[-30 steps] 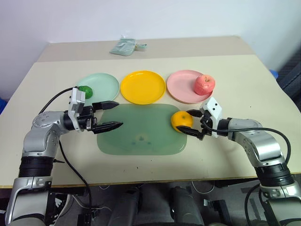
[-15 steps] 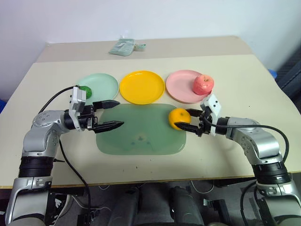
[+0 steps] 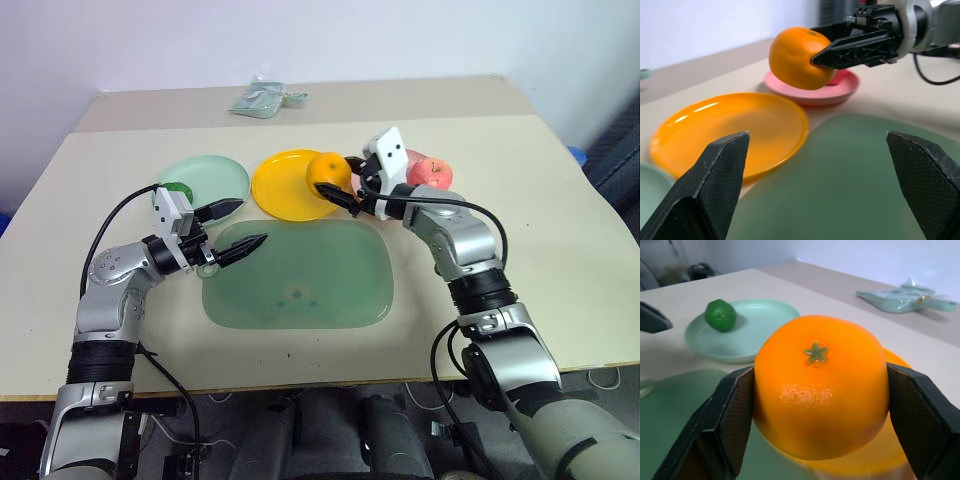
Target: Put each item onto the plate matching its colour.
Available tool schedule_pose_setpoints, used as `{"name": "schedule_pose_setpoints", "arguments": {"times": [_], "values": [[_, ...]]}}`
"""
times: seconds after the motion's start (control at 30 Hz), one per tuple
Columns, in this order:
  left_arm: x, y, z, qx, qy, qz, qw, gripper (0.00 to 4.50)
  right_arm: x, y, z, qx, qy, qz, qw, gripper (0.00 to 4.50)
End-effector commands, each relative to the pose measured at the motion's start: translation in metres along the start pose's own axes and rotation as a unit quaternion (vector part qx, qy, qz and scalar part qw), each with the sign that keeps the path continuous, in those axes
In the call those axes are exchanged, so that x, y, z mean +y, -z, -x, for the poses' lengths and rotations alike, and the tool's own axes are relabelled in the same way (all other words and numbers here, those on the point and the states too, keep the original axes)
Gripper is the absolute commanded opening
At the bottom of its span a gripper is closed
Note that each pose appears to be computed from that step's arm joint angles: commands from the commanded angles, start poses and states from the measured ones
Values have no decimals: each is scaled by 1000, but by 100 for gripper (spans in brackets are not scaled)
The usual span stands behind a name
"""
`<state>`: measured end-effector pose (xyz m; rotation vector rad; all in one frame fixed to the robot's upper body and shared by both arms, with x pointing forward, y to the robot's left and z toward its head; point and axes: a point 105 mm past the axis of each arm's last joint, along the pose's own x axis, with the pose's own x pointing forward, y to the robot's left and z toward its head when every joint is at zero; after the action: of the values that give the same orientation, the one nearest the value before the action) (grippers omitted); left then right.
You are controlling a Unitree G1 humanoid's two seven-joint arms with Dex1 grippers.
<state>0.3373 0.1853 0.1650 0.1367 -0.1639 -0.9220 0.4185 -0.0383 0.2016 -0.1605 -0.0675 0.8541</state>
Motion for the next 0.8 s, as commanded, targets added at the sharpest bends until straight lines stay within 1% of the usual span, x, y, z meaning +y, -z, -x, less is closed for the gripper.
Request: {"name": "schedule_pose_setpoints", "arguments": {"times": [0.03,0.13,0.27,0.47,0.5,0.53,0.57,0.63,0.7,0.8], "values": [[9,-3,7,-3,-33,-29,999,450,2,-20,-19,-30,7,24,999,331],[14,1,10,-4,-62,-41,997,450,4,-13,-35,-21,20,25,999,331],[13,6,9,-4,-70,-41,997,450,13,-1,-47,-2,21,60,998,331],[12,7,9,-7,-68,-42,997,450,18,14,-54,17,30,81,996,331],[12,6,9,-7,-68,-43,997,450,17,16,-54,21,32,80,996,432],[13,6,9,-8,-69,-43,997,450,15,18,-54,24,36,82,996,447],[13,6,9,-10,-69,-42,997,450,13,18,-53,25,43,87,995,447],[12,5,9,-13,-66,-40,997,450,7,13,-51,14,54,75,996,447],[12,4,9,-15,-64,-40,997,450,0,1,-49,-13,60,51,997,447],[10,1,10,-21,-54,-38,998,450,-12,-24,-39,-73,56,5,996,447]]}}
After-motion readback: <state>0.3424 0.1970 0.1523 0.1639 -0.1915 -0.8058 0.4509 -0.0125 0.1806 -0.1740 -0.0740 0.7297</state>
